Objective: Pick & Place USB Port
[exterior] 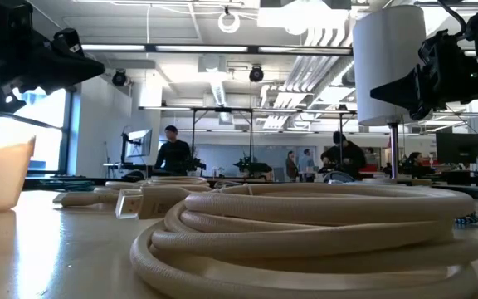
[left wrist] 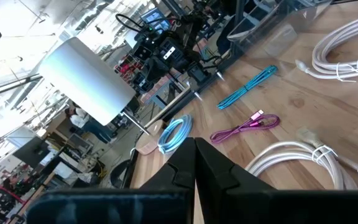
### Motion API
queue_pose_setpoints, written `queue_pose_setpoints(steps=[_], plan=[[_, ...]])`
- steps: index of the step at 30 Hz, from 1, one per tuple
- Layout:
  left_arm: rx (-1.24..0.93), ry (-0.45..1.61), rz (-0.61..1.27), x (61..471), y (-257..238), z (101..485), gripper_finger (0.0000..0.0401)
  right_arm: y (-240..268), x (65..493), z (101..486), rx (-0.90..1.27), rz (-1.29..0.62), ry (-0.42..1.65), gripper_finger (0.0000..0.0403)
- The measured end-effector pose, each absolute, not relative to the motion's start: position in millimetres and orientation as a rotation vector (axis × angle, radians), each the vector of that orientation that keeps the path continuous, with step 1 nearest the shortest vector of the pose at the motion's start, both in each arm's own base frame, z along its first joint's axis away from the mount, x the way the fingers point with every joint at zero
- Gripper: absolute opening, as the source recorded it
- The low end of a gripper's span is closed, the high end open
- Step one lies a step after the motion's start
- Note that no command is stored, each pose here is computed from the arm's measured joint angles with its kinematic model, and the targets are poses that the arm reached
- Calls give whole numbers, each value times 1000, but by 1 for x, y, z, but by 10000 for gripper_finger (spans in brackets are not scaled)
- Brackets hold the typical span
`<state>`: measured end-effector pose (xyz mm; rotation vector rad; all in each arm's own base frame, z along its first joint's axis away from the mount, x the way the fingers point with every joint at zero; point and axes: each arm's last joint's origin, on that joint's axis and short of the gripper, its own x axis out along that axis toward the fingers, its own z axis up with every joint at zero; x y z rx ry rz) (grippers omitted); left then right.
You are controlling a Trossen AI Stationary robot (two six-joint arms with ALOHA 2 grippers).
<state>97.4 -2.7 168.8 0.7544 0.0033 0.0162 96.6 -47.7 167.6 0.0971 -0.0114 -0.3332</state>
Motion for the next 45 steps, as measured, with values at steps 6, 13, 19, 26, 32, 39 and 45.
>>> queue_pose_setpoints(steps=[6,13,19,26,32,39,45], plan=[[755,3,16,97,-3,169,0,-48,97,168,97,-333,-11,0],[784,3,18,97,-3,169,0,-48,97,168,97,-333,-12,0],[796,3,22,97,-3,169,0,-48,97,168,97,-334,-12,0],[856,3,36,97,-2,170,0,-48,97,168,141,-338,-23,0],[856,-7,-5,97,-3,169,0,-48,97,168,257,-334,-41,0],[858,-6,-3,97,-3,169,0,-48,97,167,184,-329,-20,0],[859,-3,6,97,-3,169,0,-45,97,165,92,-255,19,0]])
